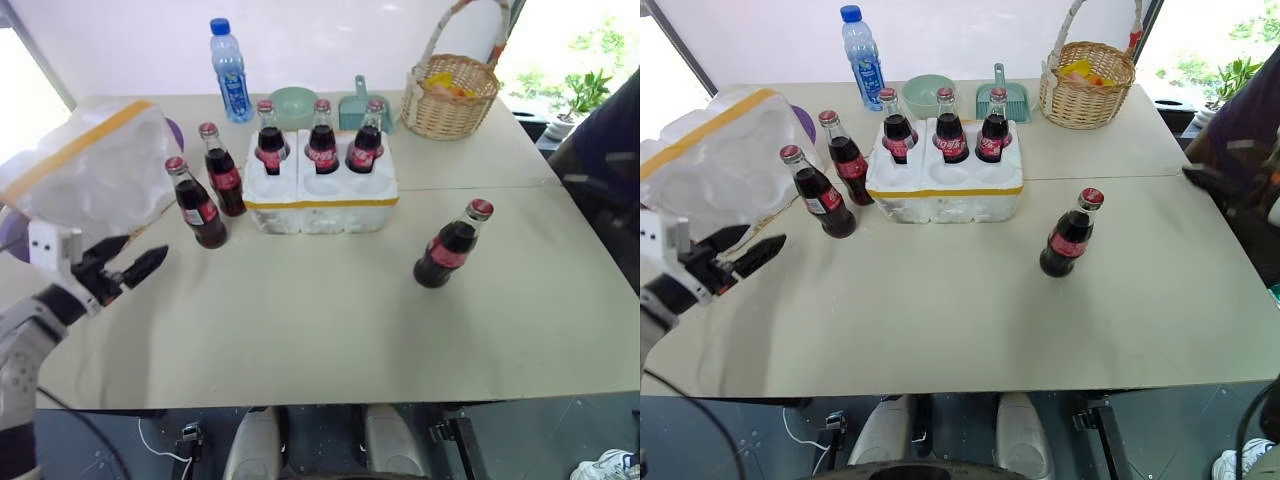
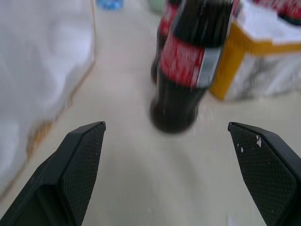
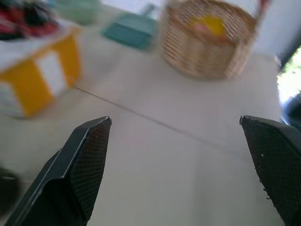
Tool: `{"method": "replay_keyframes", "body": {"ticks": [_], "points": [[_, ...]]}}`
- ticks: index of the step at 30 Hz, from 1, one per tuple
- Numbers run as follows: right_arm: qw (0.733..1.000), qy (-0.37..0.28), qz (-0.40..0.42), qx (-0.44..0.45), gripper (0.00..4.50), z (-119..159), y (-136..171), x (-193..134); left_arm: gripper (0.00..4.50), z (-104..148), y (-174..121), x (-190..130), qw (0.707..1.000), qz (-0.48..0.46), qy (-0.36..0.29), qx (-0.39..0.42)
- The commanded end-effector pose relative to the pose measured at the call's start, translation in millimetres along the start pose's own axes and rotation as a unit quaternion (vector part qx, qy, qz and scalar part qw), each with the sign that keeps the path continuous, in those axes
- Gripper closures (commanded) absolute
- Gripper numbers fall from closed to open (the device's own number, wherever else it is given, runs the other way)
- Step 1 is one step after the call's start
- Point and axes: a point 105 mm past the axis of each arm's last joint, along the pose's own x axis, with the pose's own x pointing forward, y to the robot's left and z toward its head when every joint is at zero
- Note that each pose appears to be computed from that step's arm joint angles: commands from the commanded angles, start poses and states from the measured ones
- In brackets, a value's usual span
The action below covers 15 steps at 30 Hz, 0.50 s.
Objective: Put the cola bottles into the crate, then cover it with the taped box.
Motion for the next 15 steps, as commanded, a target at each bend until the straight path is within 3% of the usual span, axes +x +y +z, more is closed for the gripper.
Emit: {"method": "replay_keyframes", "body": {"ticks": [1,6,15], "points": [[0.991,-0.024,0.13,-0.022,0.0,46,41,3,0.14,6,-6,15,1.0,-0.014,-0.013,0.01],[0.975,-0.034,0.217,-0.035,0.0,75,73,14,0.14,3,-9,37,0.999,-0.032,-0.011,0.024],[0.951,-0.04,0.303,-0.049,0.0,90,118,27,0.14,9,-20,71,0.997,-0.059,-0.03,0.04]]}}
